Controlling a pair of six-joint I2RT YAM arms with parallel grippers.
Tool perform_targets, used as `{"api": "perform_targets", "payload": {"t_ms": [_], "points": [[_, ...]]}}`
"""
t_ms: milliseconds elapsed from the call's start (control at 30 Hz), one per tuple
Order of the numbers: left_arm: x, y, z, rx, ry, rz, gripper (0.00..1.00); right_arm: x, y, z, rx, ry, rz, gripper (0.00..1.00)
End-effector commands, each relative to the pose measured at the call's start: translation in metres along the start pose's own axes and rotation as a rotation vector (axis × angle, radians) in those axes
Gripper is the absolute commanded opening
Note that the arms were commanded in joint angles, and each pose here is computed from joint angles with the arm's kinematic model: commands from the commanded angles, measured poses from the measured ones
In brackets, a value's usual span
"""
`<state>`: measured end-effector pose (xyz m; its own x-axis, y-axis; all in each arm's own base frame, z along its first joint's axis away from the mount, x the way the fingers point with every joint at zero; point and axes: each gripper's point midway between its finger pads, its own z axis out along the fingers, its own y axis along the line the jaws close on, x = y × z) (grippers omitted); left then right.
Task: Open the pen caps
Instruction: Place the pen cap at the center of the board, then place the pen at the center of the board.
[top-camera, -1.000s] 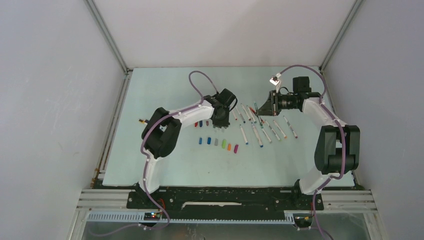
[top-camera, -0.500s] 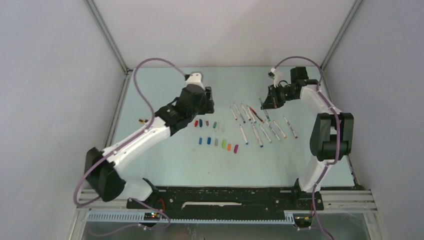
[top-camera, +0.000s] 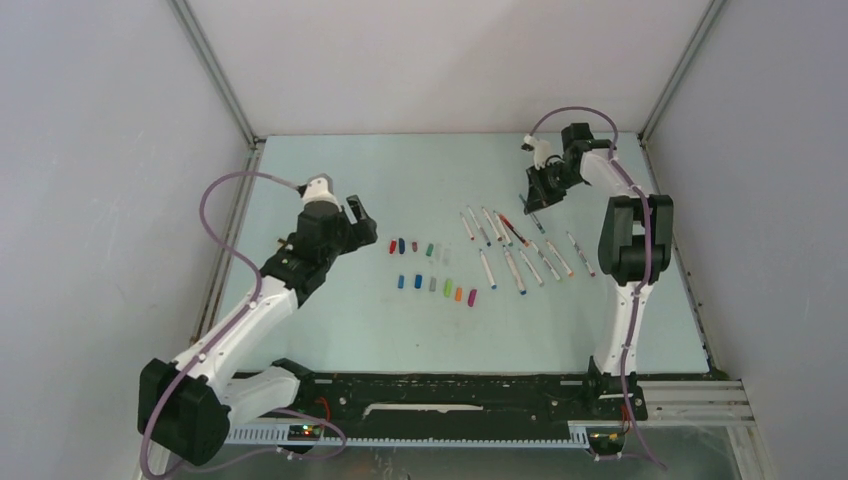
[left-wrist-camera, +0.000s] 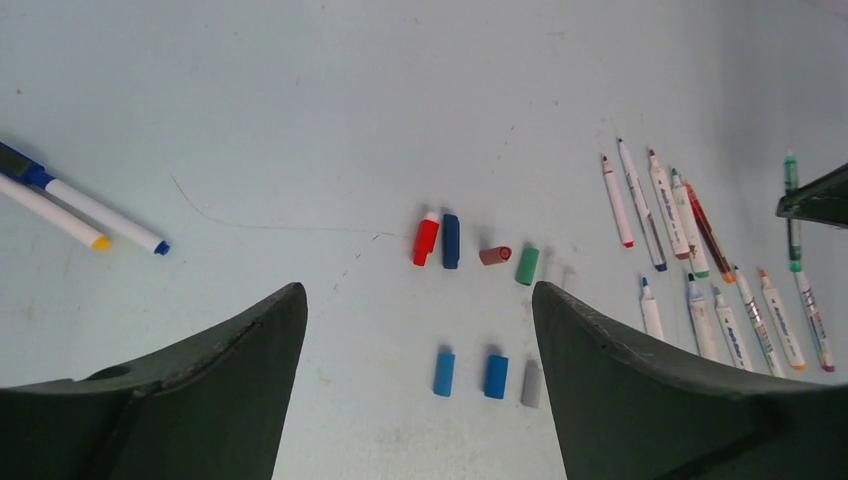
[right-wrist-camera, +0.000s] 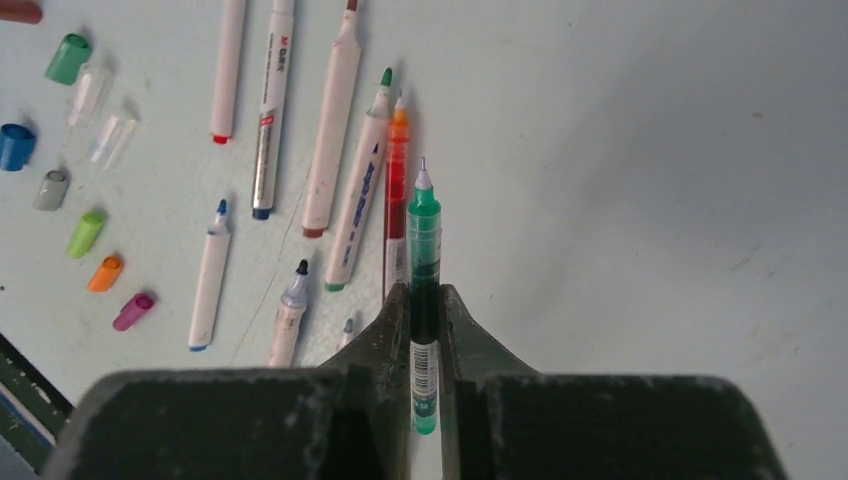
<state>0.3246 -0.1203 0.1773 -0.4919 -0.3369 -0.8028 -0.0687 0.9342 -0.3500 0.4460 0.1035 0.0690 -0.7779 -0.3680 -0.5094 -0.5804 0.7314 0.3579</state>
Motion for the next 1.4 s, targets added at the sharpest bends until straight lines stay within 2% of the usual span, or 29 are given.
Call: {"api": "perform_targets", "payload": {"t_ms": [0, 367, 500, 767, 1000, 1267, 1367], "points": [[-0.019, 0.001, -0.009, 0.03, -0.074, -0.057, 0.85, -0.008, -0.006, 0.012, 0.025, 0.039, -0.023, 0.09], [-0.017, 0.016, -0.009, -0.012, -0.076, -0.084, 0.85, 0.0, -0.016, 0.035, 0.074, 0.108, -0.011, 0.21], [-0.013, 0.014, -0.007, 0.009, -0.065, -0.085, 0.85, -0.001, -0.016, 0.033, 0.084, 0.106, -0.006, 0.3], [-0.014, 0.027, -0.008, 0.001, -0.096, -0.149, 0.85, -0.013, 0.008, -0.001, 0.072, 0.037, -0.022, 0.33], [-0.019, 0.048, -0.008, -0.021, -0.186, -0.251, 1.0, -0.014, 0.065, -0.045, -0.047, -0.086, -0.078, 0.34], [-0.001, 0.069, 0.016, -0.043, -0.029, -0.32, 0.99, 0.006, 0.126, -0.078, -0.175, -0.224, -0.181, 0.36], [0.006, 0.082, 0.03, -0.081, 0.041, -0.342, 0.93, 0.01, 0.133, -0.083, -0.192, -0.247, -0.199, 0.37]]}}
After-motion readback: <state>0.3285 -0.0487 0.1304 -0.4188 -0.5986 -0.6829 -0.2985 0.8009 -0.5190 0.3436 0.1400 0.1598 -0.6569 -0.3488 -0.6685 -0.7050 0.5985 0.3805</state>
